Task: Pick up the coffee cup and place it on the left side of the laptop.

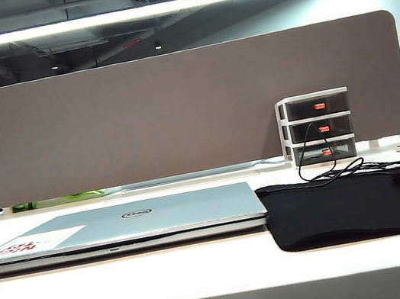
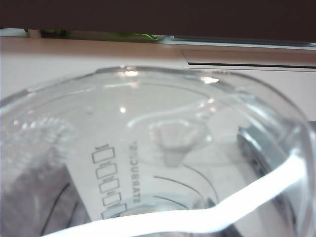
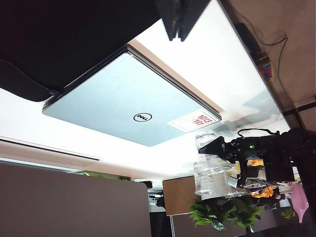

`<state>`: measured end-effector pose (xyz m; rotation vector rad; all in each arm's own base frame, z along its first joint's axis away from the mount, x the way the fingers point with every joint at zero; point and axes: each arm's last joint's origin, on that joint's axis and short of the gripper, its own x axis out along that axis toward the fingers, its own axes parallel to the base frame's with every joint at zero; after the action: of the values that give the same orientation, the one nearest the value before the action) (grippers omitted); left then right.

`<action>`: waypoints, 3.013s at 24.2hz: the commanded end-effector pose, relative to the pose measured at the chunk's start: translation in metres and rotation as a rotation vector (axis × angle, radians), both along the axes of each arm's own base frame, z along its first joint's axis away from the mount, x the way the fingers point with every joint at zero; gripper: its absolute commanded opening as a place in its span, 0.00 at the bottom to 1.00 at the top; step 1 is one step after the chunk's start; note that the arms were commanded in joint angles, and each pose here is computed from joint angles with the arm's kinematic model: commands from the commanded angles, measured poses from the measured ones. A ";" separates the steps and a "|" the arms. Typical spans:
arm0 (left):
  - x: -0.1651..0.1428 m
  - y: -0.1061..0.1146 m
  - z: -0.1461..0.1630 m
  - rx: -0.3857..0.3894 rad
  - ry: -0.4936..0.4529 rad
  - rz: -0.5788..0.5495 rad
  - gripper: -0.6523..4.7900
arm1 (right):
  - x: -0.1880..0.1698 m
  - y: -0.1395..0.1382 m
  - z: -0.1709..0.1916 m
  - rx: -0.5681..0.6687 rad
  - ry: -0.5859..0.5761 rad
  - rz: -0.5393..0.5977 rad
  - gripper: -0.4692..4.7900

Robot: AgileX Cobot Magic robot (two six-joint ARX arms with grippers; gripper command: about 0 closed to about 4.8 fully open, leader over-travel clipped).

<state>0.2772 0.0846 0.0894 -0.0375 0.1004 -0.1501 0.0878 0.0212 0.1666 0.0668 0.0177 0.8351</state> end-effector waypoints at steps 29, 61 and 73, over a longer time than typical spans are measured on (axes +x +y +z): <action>-0.044 -0.013 0.014 0.046 0.004 0.033 1.00 | -0.001 0.001 0.000 0.000 -0.012 0.040 0.09; -0.117 -0.045 0.062 -0.205 -0.165 -0.118 0.11 | 0.000 0.000 0.000 0.000 -0.021 0.000 0.09; -0.130 -0.053 0.080 -0.211 -0.190 -0.118 0.11 | 0.002 -0.002 0.000 0.002 -0.020 -0.080 0.09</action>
<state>0.1485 0.0312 0.1703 -0.2249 -0.1248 -0.2897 0.0890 0.0201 0.1676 0.0646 0.0063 0.7790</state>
